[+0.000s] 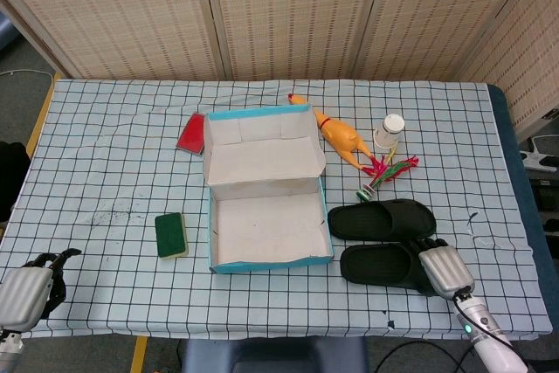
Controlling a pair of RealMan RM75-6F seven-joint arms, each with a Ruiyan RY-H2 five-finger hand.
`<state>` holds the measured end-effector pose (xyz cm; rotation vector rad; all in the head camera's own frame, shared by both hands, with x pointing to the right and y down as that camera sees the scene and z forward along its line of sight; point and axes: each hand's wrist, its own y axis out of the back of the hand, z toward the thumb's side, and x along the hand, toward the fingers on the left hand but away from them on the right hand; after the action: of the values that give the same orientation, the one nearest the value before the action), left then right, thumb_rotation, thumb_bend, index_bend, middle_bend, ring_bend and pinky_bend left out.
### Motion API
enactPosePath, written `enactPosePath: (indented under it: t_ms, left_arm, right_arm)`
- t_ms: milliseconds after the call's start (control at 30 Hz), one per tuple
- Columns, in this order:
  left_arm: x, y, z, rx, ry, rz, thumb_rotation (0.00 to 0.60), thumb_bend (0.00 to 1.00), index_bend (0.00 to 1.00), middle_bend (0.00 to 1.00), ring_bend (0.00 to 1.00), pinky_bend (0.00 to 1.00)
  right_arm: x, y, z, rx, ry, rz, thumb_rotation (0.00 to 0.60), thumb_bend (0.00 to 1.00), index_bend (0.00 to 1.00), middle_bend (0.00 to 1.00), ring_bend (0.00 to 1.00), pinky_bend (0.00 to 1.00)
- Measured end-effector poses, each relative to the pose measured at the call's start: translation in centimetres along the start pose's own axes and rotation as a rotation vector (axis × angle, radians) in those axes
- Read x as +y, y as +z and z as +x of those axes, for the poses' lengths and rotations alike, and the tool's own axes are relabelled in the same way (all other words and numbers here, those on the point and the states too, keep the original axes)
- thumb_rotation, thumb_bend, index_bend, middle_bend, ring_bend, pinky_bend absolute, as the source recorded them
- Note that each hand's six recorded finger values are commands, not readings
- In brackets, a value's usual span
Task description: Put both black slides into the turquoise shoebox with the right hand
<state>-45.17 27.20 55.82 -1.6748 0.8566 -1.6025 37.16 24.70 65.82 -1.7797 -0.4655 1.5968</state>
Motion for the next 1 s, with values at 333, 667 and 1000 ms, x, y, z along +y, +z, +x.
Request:
enactPosePath:
  t_ms: [333, 667, 1000]
  left_arm:
    - [0.3, -0.1, -0.1, 0.003, 0.008, -0.004, 0.600, 0.54, 0.26, 0.19, 0.30, 0.53]
    - [0.6, -0.1, -0.2, 0.003, 0.020, -0.005, 0.600, 0.54, 0.25, 0.19, 0.30, 0.53]
    - [1.5, -0.7, -0.3, 0.017, 0.051, -0.024, 0.600, 0.53, 0.26, 0.19, 0.30, 0.53]
  right_arm:
    - [5.0, -0.2, 4.5, 0.042, -0.147, -0.043, 0.600, 0.04, 0.51, 0.54, 0.41, 0.51]
    - [11.2, 4.9, 6.5, 0.208, -0.301, -0.087, 0.600, 0.04, 0.51, 0.54, 0.41, 0.51]
    - [13.7, 11.6, 1.3, 0.325, -0.250, -0.110, 0.600, 0.04, 0.52, 0.54, 0.41, 0.51]
